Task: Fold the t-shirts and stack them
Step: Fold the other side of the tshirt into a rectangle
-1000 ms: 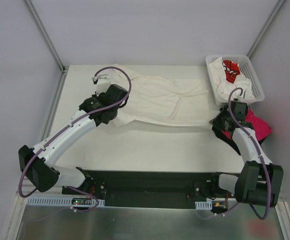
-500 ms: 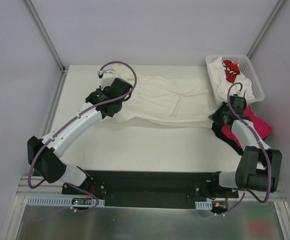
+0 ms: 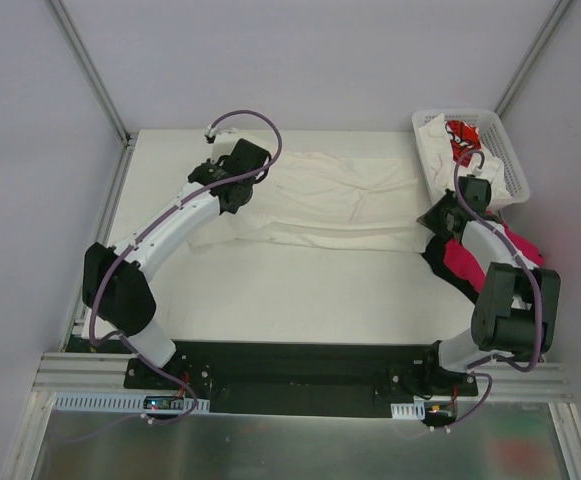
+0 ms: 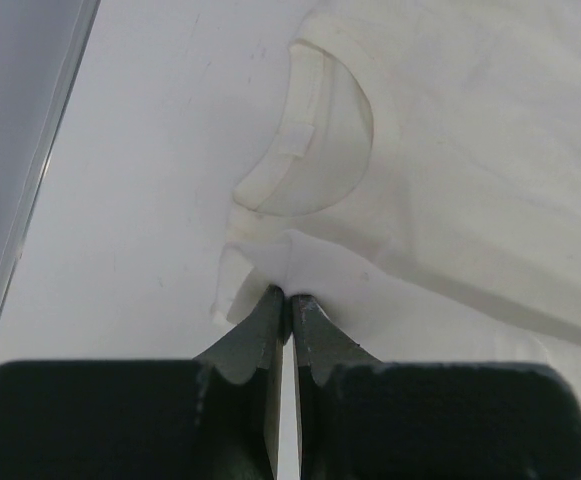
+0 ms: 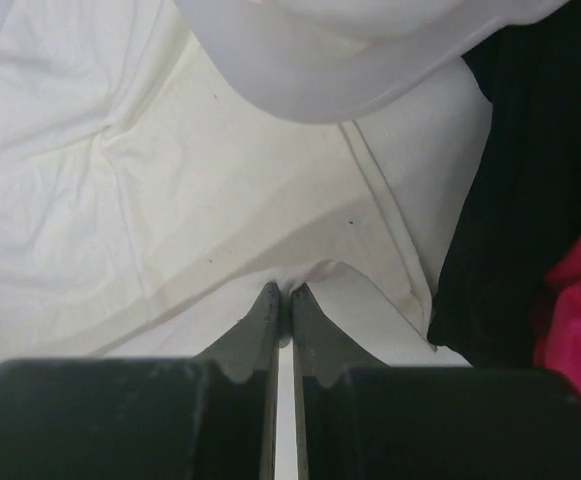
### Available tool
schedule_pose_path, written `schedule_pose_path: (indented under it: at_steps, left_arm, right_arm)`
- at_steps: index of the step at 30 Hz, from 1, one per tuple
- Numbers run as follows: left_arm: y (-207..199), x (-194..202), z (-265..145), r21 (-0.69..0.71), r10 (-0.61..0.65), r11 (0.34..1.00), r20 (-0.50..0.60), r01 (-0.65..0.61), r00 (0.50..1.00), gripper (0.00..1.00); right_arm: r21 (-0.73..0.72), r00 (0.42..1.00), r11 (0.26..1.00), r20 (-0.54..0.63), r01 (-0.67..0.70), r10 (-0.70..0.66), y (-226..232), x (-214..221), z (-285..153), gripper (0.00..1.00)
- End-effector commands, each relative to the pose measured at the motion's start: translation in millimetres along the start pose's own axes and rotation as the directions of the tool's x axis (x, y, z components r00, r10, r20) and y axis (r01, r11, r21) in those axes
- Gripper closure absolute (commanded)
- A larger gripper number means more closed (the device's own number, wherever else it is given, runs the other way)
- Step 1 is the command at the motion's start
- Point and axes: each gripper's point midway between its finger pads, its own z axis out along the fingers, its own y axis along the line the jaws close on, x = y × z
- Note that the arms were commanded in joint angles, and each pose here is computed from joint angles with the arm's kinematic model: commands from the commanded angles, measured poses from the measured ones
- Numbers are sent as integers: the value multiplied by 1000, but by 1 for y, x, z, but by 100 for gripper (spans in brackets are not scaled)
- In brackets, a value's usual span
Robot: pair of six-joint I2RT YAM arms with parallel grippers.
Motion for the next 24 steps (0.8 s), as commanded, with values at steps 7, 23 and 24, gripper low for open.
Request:
schedule_pose_path:
  at_steps: [7,23,24]
  left_arm:
    - [-4,-17,9,2,-6,1000,19,6,1000,97]
    - [-13,-30,27,0,-6,1000,20,6,1000,97]
    - [-14,-33,27,3,-11,1000,25,11,1000,97]
  right_arm:
    - [-46,997,999,70,-9,12,24,-39,10,99]
    - [-47,999,999,45,-25,27,24,-37,24,99]
    - [-47,999,999,45,-25,28,24,-37,25,99]
